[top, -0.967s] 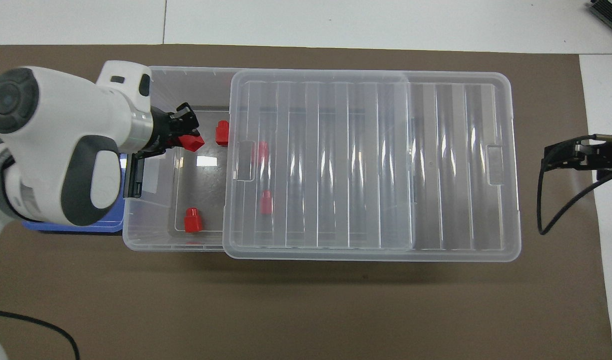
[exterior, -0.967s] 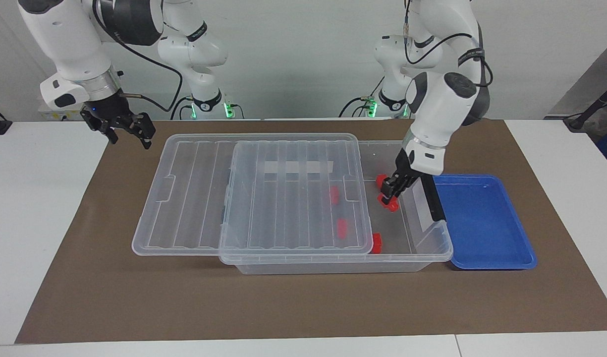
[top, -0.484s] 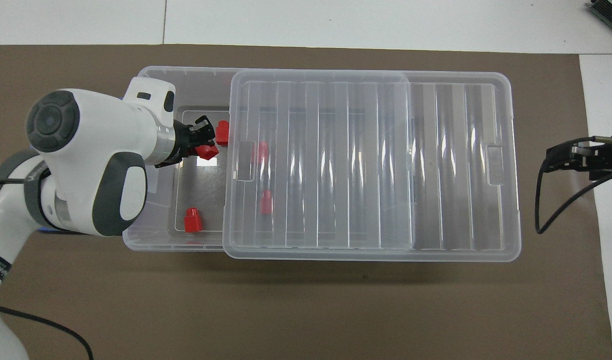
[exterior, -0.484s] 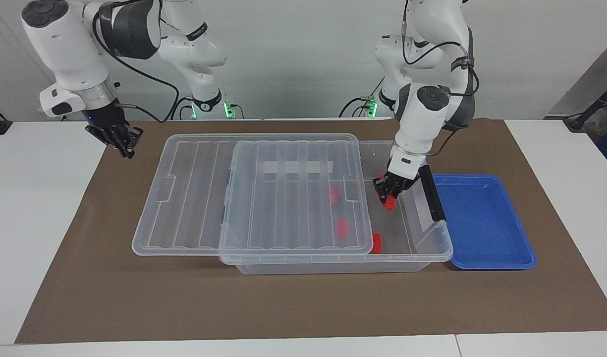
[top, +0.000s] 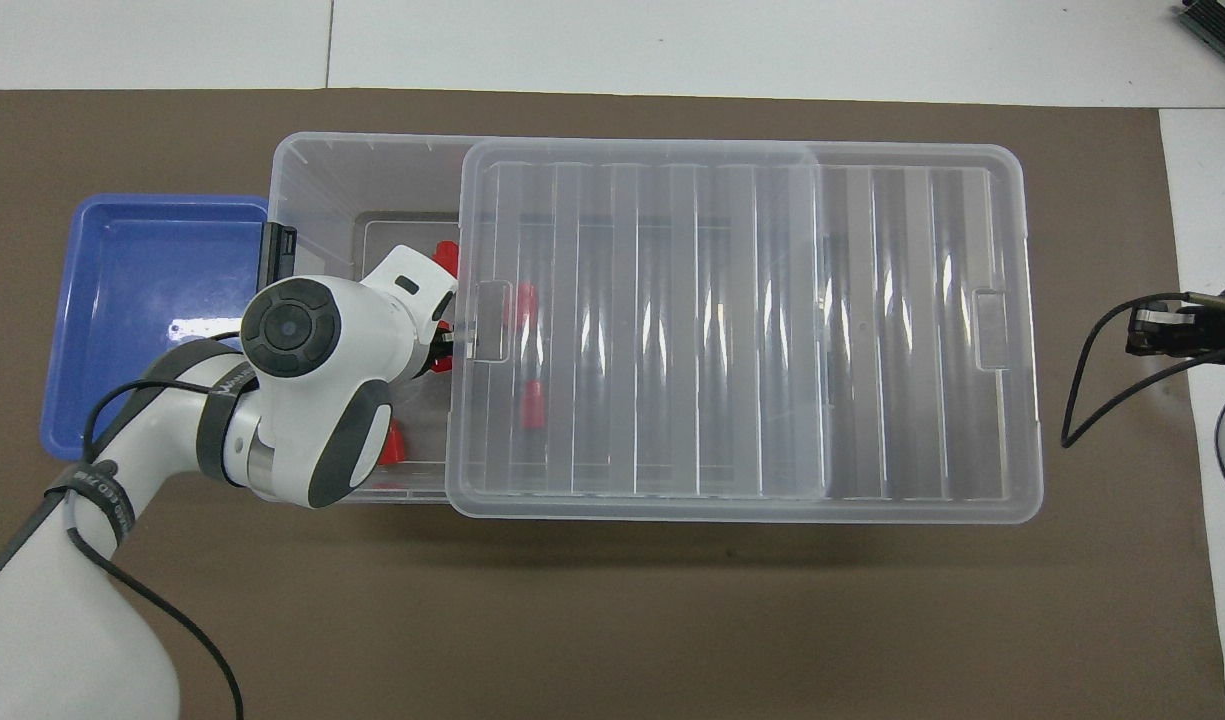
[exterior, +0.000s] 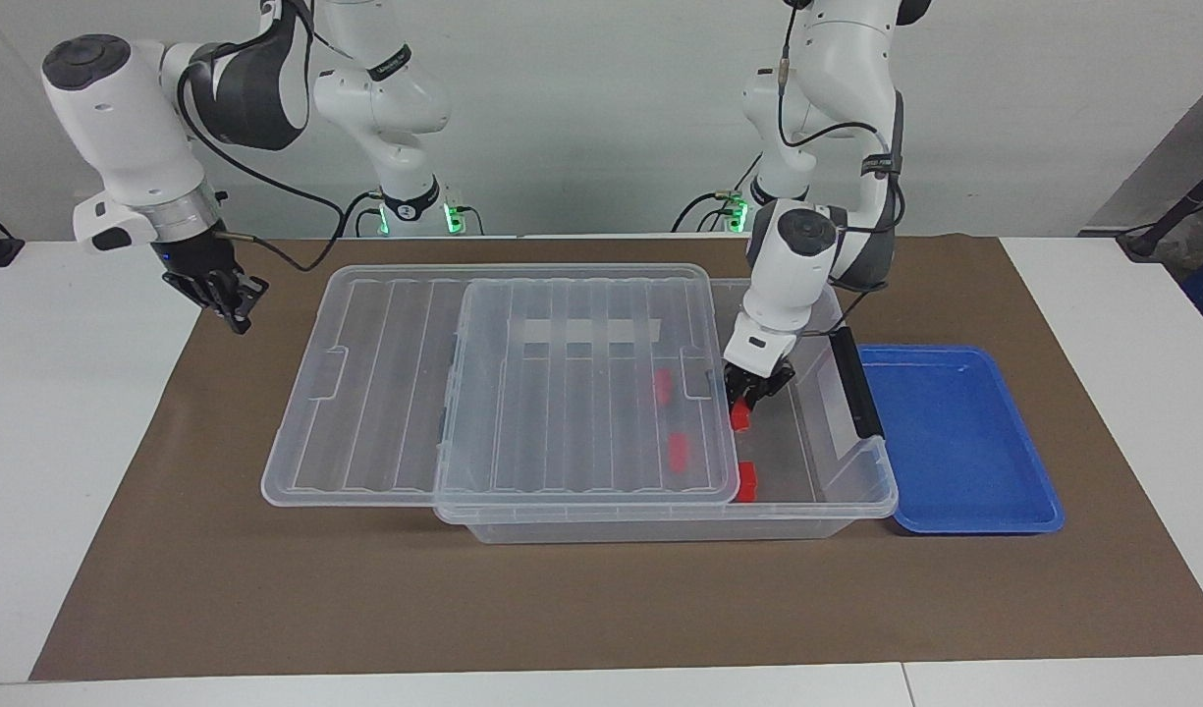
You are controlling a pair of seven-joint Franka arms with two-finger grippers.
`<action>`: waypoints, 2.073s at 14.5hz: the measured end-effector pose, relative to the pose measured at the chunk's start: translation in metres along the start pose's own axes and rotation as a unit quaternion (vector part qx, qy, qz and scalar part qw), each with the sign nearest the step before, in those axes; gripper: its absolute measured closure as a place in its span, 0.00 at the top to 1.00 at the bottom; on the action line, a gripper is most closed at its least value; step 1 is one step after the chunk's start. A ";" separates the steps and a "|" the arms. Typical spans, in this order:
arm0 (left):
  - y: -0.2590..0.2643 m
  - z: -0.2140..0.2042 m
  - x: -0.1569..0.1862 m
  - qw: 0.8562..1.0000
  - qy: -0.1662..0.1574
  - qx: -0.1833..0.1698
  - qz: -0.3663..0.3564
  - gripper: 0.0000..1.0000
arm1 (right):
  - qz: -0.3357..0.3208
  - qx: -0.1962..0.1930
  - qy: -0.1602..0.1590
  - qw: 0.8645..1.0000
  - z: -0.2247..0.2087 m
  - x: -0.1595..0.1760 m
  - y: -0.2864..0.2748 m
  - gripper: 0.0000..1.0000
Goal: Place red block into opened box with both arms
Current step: 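Lower the red block into the box and open the left gripper, then withdraw the left gripper over the tray while the right gripper reaches the lid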
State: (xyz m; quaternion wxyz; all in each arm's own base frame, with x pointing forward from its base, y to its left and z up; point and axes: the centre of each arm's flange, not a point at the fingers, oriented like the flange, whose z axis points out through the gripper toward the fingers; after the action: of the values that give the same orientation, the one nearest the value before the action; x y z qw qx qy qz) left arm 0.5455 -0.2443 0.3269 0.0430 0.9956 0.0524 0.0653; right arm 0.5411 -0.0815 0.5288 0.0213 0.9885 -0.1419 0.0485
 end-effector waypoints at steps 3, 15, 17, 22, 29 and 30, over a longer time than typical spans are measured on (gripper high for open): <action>0.003 0.011 0.000 0.999 0.012 0.013 0.027 0.34 | -0.003 0.000 -0.002 1.000 0.015 -0.002 0.001 0.01; -0.016 0.010 0.004 0.997 0.000 0.060 0.050 0.74 | -0.013 -0.001 -0.013 1.000 0.027 -0.006 0.001 0.01; -0.026 -0.035 0.019 0.996 -0.017 0.079 0.042 0.96 | -0.013 -0.002 -0.016 1.000 0.032 -0.007 0.001 0.01; -0.040 -0.162 0.026 0.993 -0.045 0.108 0.026 1.00 | -0.014 0.001 -0.003 1.000 0.052 0.002 -0.001 0.01; -0.210 -0.221 0.067 0.982 -0.073 0.102 0.140 1.00 | -0.038 0.003 0.003 0.999 0.062 0.006 -0.014 0.01; -0.238 -0.222 0.072 0.983 -0.069 0.093 0.143 1.00 | -0.047 0.003 0.003 0.999 0.062 0.005 -0.018 0.01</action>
State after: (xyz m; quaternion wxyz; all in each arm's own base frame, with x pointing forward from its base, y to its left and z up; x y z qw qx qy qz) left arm 0.5630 0.0171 0.5333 -0.0560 0.9946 -0.0873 -0.0028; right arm 0.5566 -0.0690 0.4676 0.0207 0.9939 -0.0953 0.0510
